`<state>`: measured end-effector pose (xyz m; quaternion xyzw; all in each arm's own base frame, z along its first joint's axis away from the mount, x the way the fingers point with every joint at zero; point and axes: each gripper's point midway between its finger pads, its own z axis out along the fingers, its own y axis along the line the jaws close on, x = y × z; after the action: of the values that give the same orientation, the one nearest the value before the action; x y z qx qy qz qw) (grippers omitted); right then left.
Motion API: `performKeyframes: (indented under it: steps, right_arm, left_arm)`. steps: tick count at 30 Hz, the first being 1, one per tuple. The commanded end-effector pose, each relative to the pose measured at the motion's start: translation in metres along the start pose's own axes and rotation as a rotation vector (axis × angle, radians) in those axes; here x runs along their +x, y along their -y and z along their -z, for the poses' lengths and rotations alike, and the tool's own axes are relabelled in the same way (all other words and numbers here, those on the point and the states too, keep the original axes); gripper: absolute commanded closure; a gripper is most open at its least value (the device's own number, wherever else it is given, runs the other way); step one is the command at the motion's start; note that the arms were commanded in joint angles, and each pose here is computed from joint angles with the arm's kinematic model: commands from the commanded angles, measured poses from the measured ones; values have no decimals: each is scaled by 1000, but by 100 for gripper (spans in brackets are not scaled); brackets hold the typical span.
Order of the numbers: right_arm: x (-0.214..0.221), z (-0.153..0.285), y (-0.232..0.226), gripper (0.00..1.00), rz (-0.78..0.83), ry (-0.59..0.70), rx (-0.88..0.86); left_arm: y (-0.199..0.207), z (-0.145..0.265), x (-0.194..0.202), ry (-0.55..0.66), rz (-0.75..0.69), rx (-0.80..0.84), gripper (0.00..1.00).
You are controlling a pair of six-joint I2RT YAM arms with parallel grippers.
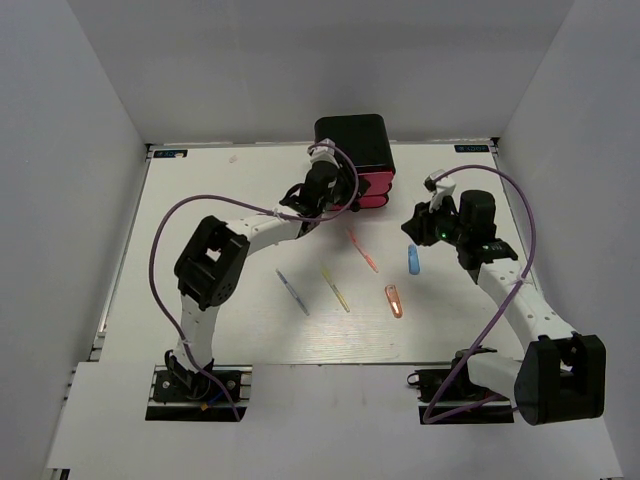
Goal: Sort the stationery into containers
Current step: Close the drawer, then open the drawer
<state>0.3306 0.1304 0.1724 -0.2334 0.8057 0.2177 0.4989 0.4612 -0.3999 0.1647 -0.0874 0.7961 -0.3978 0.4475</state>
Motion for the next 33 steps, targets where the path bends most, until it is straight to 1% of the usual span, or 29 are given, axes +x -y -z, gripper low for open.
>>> performKeyframes:
  steps: [1, 4, 5, 7, 9, 12, 13, 17, 20, 21, 22, 25, 26, 28, 29, 33]
  right_arm:
    - [-7, 1, 0, 63, 3, 41, -10]
    - [-5, 1, 1, 63, -1, 39, -10]
    - [-6, 1, 2, 63, -2, 42, -5]
    - [-4, 1, 2, 62, -1, 39, -8]
    - [-3, 1, 2, 62, -2, 37, -12]
    - [-2, 1, -1, 60, -1, 37, -30]
    - [-2, 1, -2, 58, -1, 36, -34]
    - [1, 1, -4, 58, -6, 33, -47]
    - [1, 2, -4, 57, 0, 32, -47]
    - [0, 3, -4, 57, 2, 35, -46]
    - [1, 2, -5, 57, 4, 32, -51]
    - [3, 2, -4, 57, -1, 28, -46]
    - [5, 2, -4, 57, -2, 26, -49]
    - [6, 2, -5, 57, -4, 26, -52]
    - [7, 1, -5, 57, -5, 24, -53]
    - [8, 1, -6, 57, -10, 22, -62]
  left_arm:
    - [12, -5, -26, 68, -2, 13, 51]
    - [16, -6, -35, 96, 0, 12, 51]
    - [10, -8, -30, 83, -1, -3, 51]
    - [16, -9, -38, 108, 1, 4, 51]
    - [12, -11, -35, 102, -9, -3, 51]
    - [18, -11, -40, 109, -8, 5, 49]
    - [18, -11, -40, 109, -8, 5, 48]
    - [15, -13, -37, 103, -9, -2, 45]
    - [12, -13, -32, 92, -19, 3, 45]
    - [24, -8, -41, 107, -17, 34, 45]
    - [18, -5, -32, 80, -46, 30, 45]
    - [17, 8, -29, 63, -84, 41, 45]
    - [9, 12, -22, 45, -86, 23, 45]
    - [7, 17, -21, 41, -97, 19, 42]
    - [4, 20, -18, 32, -98, 9, 36]
    - [-9, 26, -11, 19, -109, -19, 31]
